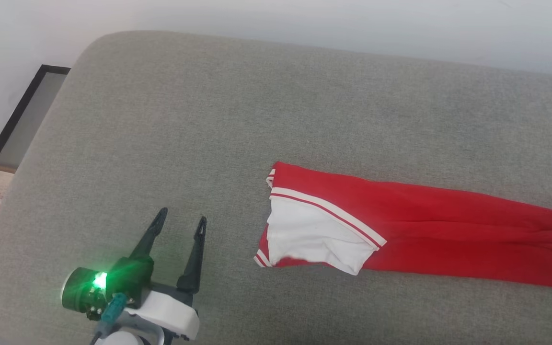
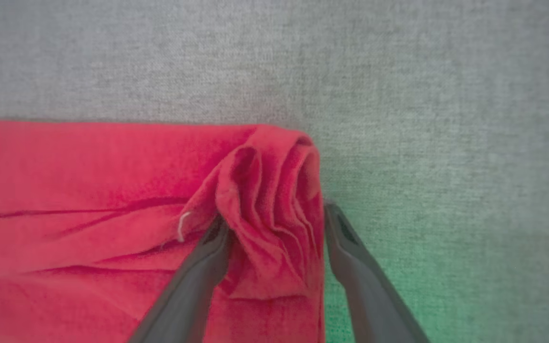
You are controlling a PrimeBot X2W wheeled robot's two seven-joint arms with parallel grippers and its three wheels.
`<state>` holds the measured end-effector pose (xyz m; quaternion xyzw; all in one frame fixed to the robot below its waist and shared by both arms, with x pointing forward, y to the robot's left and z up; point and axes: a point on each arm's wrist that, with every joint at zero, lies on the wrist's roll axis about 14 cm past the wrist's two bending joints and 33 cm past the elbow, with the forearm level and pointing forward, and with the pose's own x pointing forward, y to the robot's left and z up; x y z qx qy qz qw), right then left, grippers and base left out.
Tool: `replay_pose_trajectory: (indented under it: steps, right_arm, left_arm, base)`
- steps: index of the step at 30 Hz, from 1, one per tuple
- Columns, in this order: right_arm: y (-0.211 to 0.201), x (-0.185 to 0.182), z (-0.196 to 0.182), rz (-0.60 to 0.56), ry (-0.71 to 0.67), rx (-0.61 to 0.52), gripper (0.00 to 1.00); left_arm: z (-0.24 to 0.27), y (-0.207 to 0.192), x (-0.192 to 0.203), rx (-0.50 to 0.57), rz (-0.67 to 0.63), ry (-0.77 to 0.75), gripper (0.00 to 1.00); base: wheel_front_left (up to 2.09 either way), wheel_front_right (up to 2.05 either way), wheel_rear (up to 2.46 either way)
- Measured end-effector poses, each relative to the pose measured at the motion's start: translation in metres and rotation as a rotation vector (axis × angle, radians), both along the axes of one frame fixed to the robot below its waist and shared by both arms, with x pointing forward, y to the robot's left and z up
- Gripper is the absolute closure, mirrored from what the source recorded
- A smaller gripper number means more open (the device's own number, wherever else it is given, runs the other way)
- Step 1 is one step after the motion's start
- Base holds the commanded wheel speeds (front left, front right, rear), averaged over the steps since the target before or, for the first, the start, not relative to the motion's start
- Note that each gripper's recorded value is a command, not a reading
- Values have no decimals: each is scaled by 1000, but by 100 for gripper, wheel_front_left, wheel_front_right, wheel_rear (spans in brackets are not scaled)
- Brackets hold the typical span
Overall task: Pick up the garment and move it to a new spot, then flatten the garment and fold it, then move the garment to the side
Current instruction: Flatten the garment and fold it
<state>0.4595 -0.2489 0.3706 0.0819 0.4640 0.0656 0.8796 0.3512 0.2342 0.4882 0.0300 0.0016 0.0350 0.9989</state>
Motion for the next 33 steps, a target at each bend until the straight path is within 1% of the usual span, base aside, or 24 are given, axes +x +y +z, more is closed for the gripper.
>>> replay_pose_trajectory:
  steps: [2,3,6,11,16,24,29,33]
  right_arm:
    - [-1,0,0,-9,1,3,96]
    - [-1,1,-1,-13,2,5,100]
    - [0,0,-1,-18,1,14,100]
    - [-8,3,3,-60,-28,26,100]
    - [-26,2,12,-121,-69,31,100]
    - [-115,-18,38,-302,-133,-74,100]
    - [-173,-34,62,-404,-169,-171,100]
    - [-208,-36,85,-472,-231,-237,100]
  left_arm:
    - [-4,-2,0,13,-10,13,0]
    - [-4,-3,1,13,-9,11,0]
    - [-1,-5,4,8,-14,-1,0]
    - [10,-13,12,-16,-39,-41,0]
    - [17,-20,19,-30,-71,-68,0]
    - [11,-43,33,-25,-155,-57,0]
    - [14,-64,46,-29,-224,-71,0]
    - [12,-73,57,-17,-265,-70,0]
  base:
    - [0,0,0]
    - [0,0,0]
    - [0,0,0]
    - [0,0,0]
    - [0,0,0]
    - [0,0,0]
    - [0,0,0]
    - [0,0,0]
